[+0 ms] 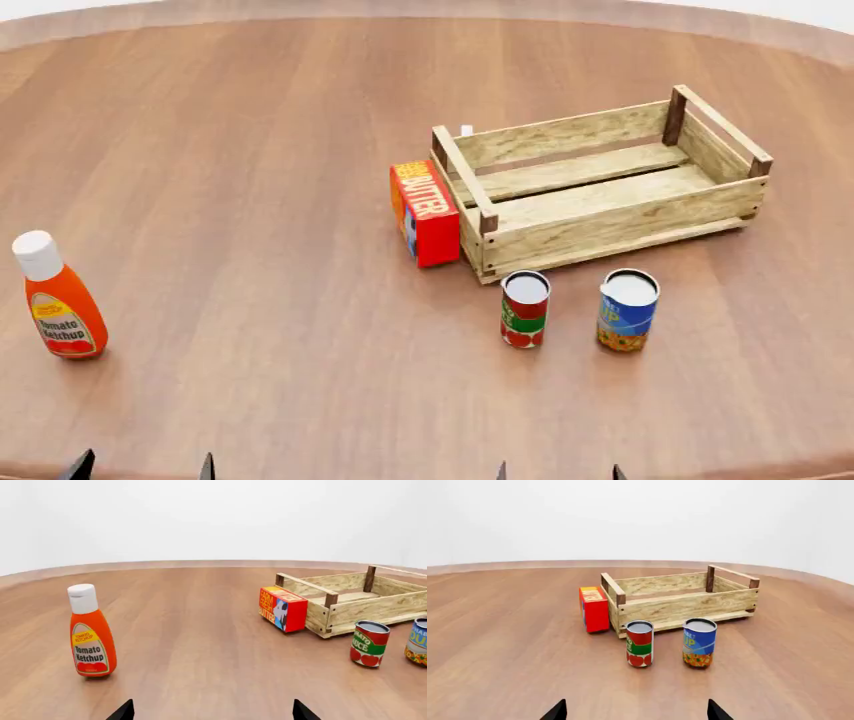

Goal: Pick up the tomato sauce, and put it in the wooden tray.

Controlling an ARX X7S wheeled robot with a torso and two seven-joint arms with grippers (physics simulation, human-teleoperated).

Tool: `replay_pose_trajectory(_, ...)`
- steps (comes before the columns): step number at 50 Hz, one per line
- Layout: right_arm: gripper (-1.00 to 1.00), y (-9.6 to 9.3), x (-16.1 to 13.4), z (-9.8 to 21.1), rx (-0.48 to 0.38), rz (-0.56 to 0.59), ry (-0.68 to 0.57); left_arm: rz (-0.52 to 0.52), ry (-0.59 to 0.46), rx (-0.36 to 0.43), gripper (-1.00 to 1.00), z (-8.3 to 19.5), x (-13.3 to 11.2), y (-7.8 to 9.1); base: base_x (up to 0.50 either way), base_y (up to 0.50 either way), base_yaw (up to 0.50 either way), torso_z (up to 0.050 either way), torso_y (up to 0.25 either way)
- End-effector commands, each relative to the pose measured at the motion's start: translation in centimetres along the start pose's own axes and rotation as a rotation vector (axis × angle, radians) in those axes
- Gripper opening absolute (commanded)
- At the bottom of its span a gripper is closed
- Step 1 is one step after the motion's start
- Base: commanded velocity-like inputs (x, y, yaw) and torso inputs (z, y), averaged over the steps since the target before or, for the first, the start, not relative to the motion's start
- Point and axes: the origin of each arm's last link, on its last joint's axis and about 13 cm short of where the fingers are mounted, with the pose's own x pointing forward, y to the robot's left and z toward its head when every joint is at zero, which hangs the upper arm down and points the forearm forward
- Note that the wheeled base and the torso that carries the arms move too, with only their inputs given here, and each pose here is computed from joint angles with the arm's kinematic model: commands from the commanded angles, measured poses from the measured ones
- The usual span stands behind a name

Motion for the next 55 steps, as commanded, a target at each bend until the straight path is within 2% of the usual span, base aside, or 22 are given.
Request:
replay_pose_trajectory(1,1.00,-0.2,0.0,0.0,0.000,0.000,0.000,0.000,0.000,0.000,1.00,0.0,0.0,0.0,0.00,0.00,0.00,0.000,0.000)
replay_pose_trajectory(2,1.00,0.0,0.1,0.0,0.006,0.015,0.007,0.000,0.000,0.000,1.00,0.0,0.0,0.0,0.00,0.00,0.00,0.000,0.000)
replay_pose_trajectory(3,1.00,0.0,0.1,0.0,-0.025,-0.036,-0.002,0.000,0.000,0.000,1.00,0.0,0.0,0.0,0.00,0.00,0.00,0.000,0.000)
replay_pose_trajectory(6,1.00,0.1,-0.1,0.1,-0.025,-0.054,-0.005,0.001,0.000,0.000,1.00,0.0,0.0,0.0,0.00,0.00,0.00,0.000,0.000)
replay_pose_trajectory(7,1.00,0.1,-0.2,0.1,-0.031,-0.046,-0.010,0.001,0.000,0.001,1.00,0.0,0.0,0.0,0.00,0.00,0.00,0.000,0.000)
replay_pose_trajectory(8,1.00,0.1,-0.5,0.0,-0.042,0.014,-0.020,0.001,0.000,0.001,1.00,0.0,0.0,0.0,0.00,0.00,0.00,0.000,0.000)
replay_pose_trajectory(9,1.00,0.1,-0.4,0.0,-0.066,-0.036,-0.024,0.002,0.000,0.001,1.00,0.0,0.0,0.0,0.00,0.00,0.00,0.000,0.000)
replay_pose_trajectory(11,1.00,0.2,-0.3,0.0,-0.060,0.005,0.004,0.003,0.000,0.002,1.00,0.0,0.0,0.0,0.00,0.00,0.00,0.000,0.000)
replay_pose_trajectory(15,1.00,0.1,-0.1,0.2,-0.038,-0.032,0.007,0.003,0.000,0.002,1.00,-0.1,0.0,0.0,0.00,0.00,0.00,0.000,0.000)
replay_pose_trajectory(16,1.00,0.1,0.0,0.0,-0.065,-0.045,0.014,0.003,0.000,0.002,1.00,0.0,0.0,0.0,0.00,0.00,0.00,0.000,0.000)
replay_pose_trajectory(20,1.00,0.3,0.1,-0.2,-0.080,-0.058,0.037,0.003,0.000,0.002,1.00,-0.1,0.0,0.0,0.00,0.00,0.00,0.000,0.000)
replay_pose_trajectory(26,1.00,0.2,0.2,-0.1,-0.050,-0.061,0.037,0.002,0.001,0.001,1.00,0.0,0.0,0.0,0.00,0.00,0.00,0.000,0.000)
replay_pose_trajectory(29,1.00,0.2,0.2,0.0,-0.025,-0.016,0.058,0.002,0.001,0.001,1.00,0.0,0.0,-0.1,0.00,0.00,0.00,0.000,0.000)
replay_pose_trajectory(30,1.00,2.3,1.6,-0.3,-0.185,0.088,0.150,0.020,0.074,0.007,1.00,-0.1,0.4,0.1,0.00,0.00,0.00,0.000,0.000)
replay_pose_trajectory(31,1.00,0.5,-0.2,-0.2,-0.005,0.003,0.056,0.021,0.062,0.023,1.00,-0.1,0.3,0.0,0.00,0.00,0.00,0.000,0.000)
replay_pose_trajectory(33,1.00,0.4,-0.1,0.1,0.014,0.016,0.016,0.022,0.063,0.023,1.00,-0.1,0.3,0.0,0.00,0.00,0.00,0.000,0.000)
replay_pose_trajectory(35,1.00,0.6,-0.3,0.2,-0.002,0.026,0.005,0.022,0.064,0.024,1.00,-0.1,0.3,0.0,0.00,0.00,0.00,0.000,0.000)
replay_pose_trajectory(40,1.00,0.4,-0.4,0.4,0.022,0.033,0.011,0.022,0.064,0.022,1.00,-0.1,0.3,0.0,0.04,0.00,0.00,0.000,0.000)
replay_pose_trajectory(55,1.00,0.4,-0.5,0.4,0.019,0.033,0.000,0.023,0.063,0.022,1.00,-0.1,0.3,0.0,0.49,0.00,0.00,0.000,0.000)
